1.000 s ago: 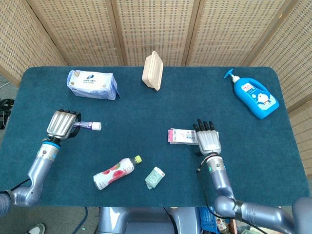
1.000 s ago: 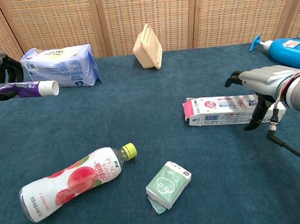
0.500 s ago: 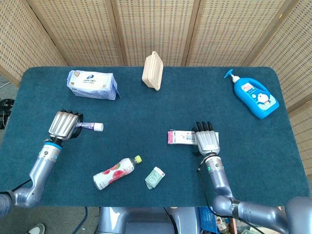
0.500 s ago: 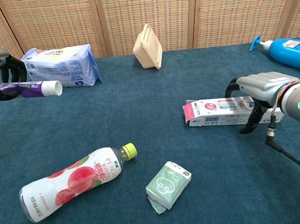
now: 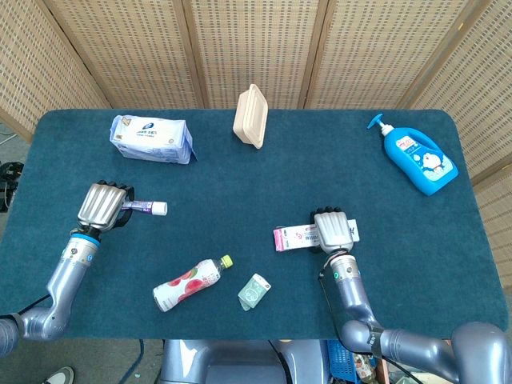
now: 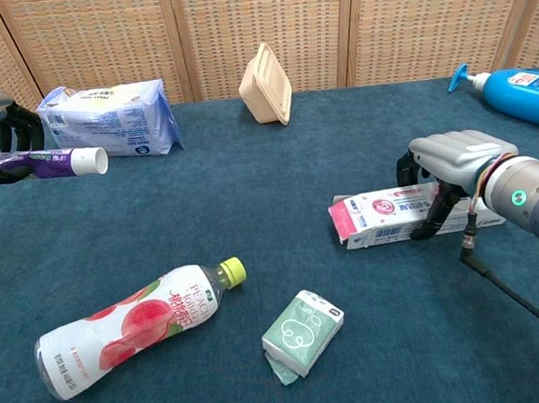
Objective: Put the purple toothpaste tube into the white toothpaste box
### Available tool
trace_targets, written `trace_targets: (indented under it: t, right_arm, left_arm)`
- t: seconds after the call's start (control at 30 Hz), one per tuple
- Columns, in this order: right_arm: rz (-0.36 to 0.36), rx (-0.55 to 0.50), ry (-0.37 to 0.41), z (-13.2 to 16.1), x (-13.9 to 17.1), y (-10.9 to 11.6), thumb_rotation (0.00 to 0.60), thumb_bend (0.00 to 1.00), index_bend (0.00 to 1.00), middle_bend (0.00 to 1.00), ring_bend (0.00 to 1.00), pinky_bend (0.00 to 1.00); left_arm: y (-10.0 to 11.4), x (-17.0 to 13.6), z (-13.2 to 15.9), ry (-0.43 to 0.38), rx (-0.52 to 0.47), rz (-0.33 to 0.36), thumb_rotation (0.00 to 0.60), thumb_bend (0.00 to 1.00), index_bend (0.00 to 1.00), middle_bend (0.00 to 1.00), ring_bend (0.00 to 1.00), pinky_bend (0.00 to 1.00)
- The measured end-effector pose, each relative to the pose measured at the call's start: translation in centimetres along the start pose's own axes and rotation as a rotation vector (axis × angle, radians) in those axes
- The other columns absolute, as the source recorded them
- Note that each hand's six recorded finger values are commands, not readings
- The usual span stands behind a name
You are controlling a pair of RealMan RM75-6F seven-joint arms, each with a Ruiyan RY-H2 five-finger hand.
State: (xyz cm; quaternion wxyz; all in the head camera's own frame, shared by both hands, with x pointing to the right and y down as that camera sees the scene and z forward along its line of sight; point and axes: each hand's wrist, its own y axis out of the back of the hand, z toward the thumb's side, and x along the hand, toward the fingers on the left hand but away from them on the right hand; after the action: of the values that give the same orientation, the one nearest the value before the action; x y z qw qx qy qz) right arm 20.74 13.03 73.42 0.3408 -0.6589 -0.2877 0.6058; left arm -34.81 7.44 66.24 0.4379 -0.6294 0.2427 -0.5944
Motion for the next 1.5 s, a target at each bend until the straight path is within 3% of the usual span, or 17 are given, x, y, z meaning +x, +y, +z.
trace_targets:
  t: [0.43,0.87,1.17,1.5]
  right_arm:
    - [-0.059,-0.014,0.025,0.9,0.6,0.8,0.6,0.1,0.56,0.49,0.4,0.42]
    - [-0.032,-0.217,0.012,2.3,2.1,3.5,0.6,0.1,0.57,0.5,0.41,0.43]
    - [-0.036,-0.254,0.063,4.5,2.9,5.2,0.6,0.1,0.57,0.5,0.41,0.43]
    - [-0.019,-0.274,0.098,6.1,3.4,5.1,0.6,0.1,0.57,0.5,0.41,0.43]
  left_arm:
    - [0.2,-0.3,0.5,-0.019,-0.017,0.01,0.6,0.55,0.76,0.59,0.44,0.4]
    - [0.2,-1.3,2.9,-0.1,-0.038,0.017,0.6,0.55,0.76,0.59,0.44,0.4]
    - [-0.6,-1.2,5.2,-0.121,-0.025,0.003,0.6,0.55,0.76,0.59,0.44,0.4]
    - [-0.5,-0.5,7.4,-0.131,-0.08,-0.003,0.6,0.55,0.76,0.59,0.44,0.4]
